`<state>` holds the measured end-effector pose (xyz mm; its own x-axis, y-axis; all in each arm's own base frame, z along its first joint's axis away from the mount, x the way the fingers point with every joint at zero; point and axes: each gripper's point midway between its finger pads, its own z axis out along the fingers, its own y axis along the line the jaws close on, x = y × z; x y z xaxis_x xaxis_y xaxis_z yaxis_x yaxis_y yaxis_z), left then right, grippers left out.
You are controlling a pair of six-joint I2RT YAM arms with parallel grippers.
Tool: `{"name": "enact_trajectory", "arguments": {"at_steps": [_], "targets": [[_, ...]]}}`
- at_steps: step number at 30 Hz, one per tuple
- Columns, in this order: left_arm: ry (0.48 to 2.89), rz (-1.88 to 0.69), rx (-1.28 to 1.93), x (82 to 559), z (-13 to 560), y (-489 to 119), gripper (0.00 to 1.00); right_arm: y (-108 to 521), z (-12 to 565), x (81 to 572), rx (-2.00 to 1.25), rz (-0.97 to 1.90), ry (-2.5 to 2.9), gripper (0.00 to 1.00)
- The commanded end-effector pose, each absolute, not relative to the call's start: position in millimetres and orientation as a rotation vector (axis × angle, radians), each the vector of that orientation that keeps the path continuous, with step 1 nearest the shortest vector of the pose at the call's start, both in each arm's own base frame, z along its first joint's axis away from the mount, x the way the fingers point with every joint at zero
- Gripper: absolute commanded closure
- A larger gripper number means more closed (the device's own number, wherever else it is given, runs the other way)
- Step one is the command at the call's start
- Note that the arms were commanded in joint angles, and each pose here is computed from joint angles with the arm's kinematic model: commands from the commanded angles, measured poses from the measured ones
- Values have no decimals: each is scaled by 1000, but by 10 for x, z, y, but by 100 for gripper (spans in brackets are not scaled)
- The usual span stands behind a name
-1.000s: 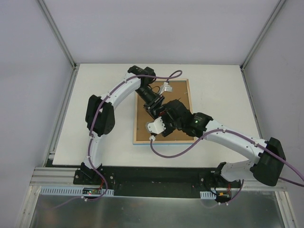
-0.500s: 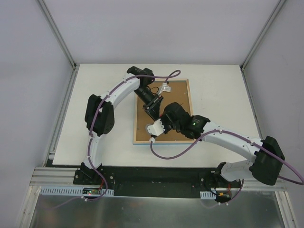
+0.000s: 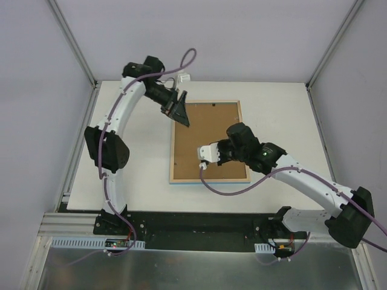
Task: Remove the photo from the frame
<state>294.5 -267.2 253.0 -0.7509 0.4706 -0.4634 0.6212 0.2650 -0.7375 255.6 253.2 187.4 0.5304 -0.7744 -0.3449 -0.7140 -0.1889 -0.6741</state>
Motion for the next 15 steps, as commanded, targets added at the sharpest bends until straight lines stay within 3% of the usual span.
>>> {"name": "enact_trajectory", "arguments": {"at_steps": [1, 9, 15], "targets": [[2229, -1446, 1026, 2765, 3267, -2360, 1, 2579, 2353, 2387, -1611, 329, 1399, 99], [1799, -1541, 1174, 2629, 3874, -2671, 1, 2374, 3381, 2584, -792, 1176, 1565, 99], [1678, -1567, 1342, 2396, 3817, -3033, 1, 1998, 3912, 3001, -276, 1556, 1447, 99]]}}
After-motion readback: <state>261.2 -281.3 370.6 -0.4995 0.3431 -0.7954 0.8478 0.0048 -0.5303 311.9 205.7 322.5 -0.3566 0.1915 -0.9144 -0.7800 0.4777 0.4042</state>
